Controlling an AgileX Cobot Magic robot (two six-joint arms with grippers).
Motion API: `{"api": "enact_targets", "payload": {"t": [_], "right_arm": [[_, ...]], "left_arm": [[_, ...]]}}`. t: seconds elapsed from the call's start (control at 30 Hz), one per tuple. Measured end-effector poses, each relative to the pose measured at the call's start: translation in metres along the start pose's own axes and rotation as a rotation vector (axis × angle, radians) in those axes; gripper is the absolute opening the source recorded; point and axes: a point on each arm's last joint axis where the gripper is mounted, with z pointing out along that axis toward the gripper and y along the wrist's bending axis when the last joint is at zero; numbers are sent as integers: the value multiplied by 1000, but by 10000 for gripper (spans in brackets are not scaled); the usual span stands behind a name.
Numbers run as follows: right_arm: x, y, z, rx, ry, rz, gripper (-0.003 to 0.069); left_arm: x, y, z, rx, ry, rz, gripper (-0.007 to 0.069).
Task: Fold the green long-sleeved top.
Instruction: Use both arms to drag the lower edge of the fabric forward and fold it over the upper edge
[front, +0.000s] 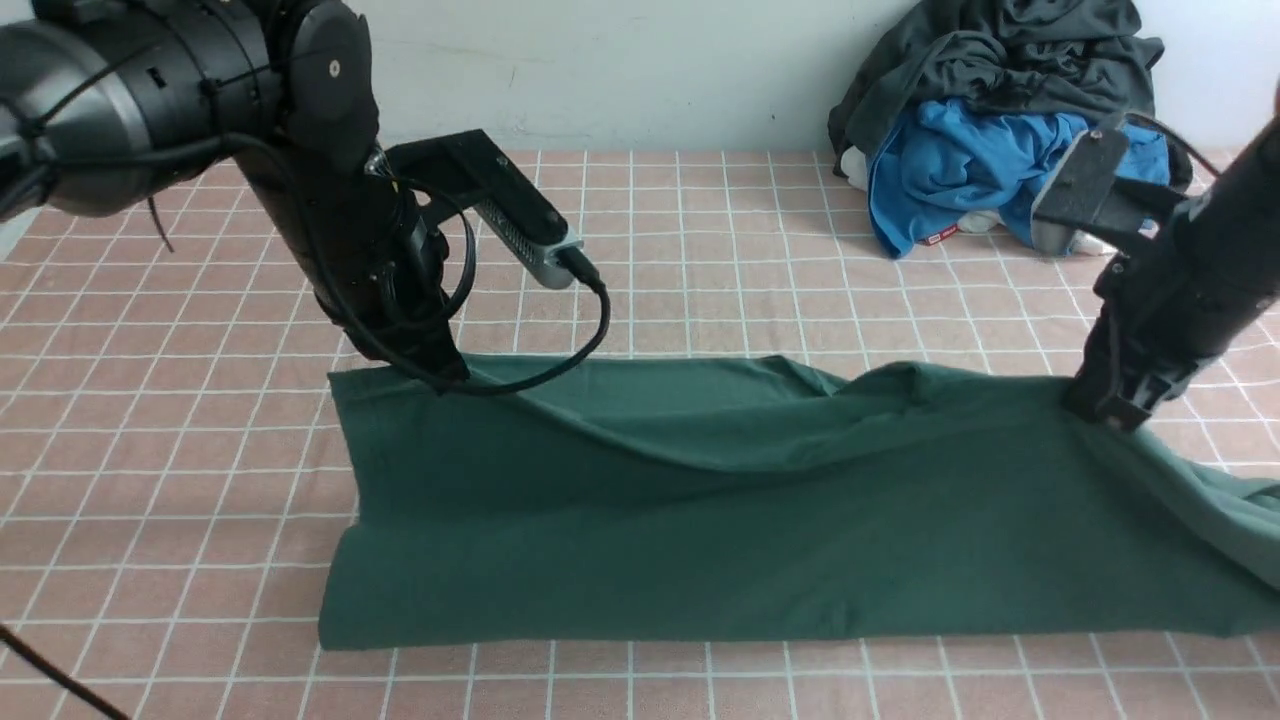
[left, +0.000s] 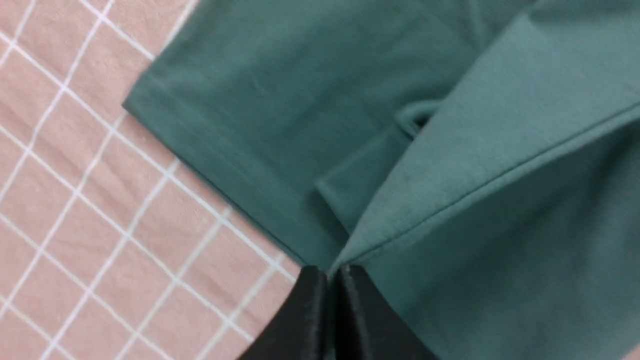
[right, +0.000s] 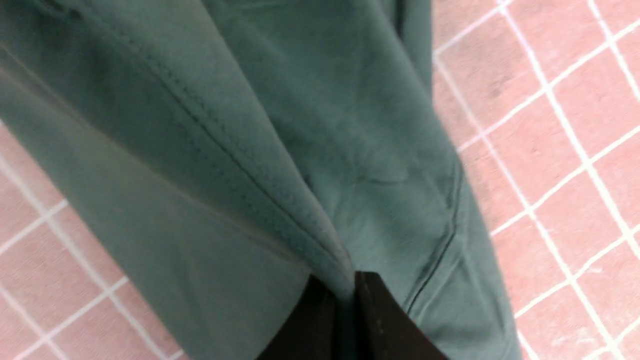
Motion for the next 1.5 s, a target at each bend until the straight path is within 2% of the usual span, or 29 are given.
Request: {"api": "enact_targets", "payload": {"t": [0.33,0.57,0.67,0.8,0.97,1.13,1.37,1.43,1.5], "right_arm": [[-20,-32,55,-10,3,22,17],[-21,-37,74,1,-1,79,47],[-22,-38,74,7,-9,89,73],[-22,-38,74,9,-11,99,99],[-22,-39,73,2,-21,115,106],[-22,-39,73,1,-29,123,106],[-23,-39,73,-4,-40,133,106],[-23,-39,73,-6,-44,136,106],[-23,-39,73,-4,-45,136,106]], "left_arm": [[-9,48,60,-1,22,-79,18],[-9,49,72,40,28,-119,19],[-8,47,72,65,43,-102,44],[-8,42,72,113,31,-4,134],[-11,35,78,191,-20,157,318],[-11,30,97,249,-33,238,412],[-11,33,121,225,-32,262,400],[-11,33,126,214,-36,260,349],[-11,33,128,216,-33,261,265]]}}
